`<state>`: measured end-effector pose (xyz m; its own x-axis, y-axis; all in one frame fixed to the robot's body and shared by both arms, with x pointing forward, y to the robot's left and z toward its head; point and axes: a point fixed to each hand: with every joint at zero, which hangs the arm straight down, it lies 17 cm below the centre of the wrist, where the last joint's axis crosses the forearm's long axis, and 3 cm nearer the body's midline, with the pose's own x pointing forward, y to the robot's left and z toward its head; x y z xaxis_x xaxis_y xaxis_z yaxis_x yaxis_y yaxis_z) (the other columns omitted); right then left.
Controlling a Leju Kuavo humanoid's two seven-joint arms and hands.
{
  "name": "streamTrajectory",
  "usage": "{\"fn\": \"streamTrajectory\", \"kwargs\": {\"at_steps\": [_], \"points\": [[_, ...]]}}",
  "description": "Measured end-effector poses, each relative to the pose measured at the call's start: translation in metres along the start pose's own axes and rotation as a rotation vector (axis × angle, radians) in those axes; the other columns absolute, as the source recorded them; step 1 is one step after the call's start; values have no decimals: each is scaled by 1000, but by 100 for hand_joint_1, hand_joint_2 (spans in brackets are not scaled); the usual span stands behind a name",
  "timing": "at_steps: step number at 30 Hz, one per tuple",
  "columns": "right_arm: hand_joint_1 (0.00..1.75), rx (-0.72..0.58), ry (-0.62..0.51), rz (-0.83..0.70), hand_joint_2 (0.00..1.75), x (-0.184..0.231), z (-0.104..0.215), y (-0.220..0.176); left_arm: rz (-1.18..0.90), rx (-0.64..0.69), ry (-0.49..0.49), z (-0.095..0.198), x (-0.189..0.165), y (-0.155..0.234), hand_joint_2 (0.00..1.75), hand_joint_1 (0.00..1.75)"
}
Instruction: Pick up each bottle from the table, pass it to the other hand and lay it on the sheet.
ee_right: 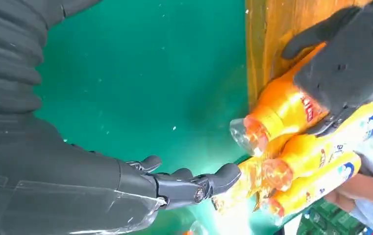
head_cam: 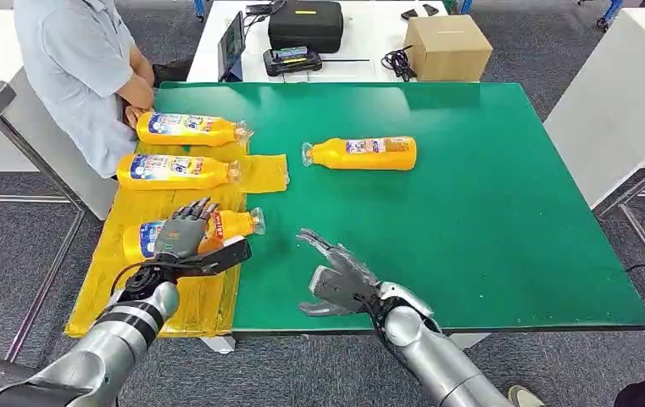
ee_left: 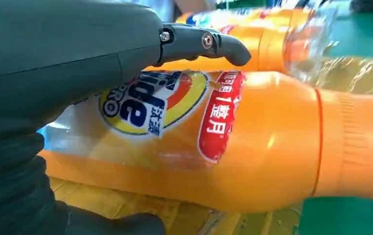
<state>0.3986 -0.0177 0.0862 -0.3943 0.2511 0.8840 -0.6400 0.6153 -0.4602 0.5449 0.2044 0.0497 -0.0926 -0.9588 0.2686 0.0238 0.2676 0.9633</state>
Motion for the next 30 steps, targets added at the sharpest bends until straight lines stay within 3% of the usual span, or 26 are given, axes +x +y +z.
{"fn": "streamTrajectory", "kwargs": {"at_steps": [9,16,17,20,22,24,26,30], "points": [[0,-270,-51,163,175,22,21,-40,47,228,-125,52,68,19,175,0],[0,-343,-77,202,175,35,34,-56,12,418,-253,94,113,65,175,0],[0,-375,-73,256,175,35,37,-62,23,436,-279,100,121,71,175,0],[0,-509,1,637,175,34,50,-90,160,510,-341,117,141,96,175,0],[0,-536,63,800,175,26,58,-104,353,543,-323,123,140,107,175,0],[0,-529,122,864,175,9,67,-115,514,598,-320,133,137,120,175,0],[0,-502,183,861,175,-12,73,-124,595,650,-316,140,135,131,175,0],[0,-419,331,825,175,-59,86,-134,870,697,-168,146,102,133,175,0]]}}
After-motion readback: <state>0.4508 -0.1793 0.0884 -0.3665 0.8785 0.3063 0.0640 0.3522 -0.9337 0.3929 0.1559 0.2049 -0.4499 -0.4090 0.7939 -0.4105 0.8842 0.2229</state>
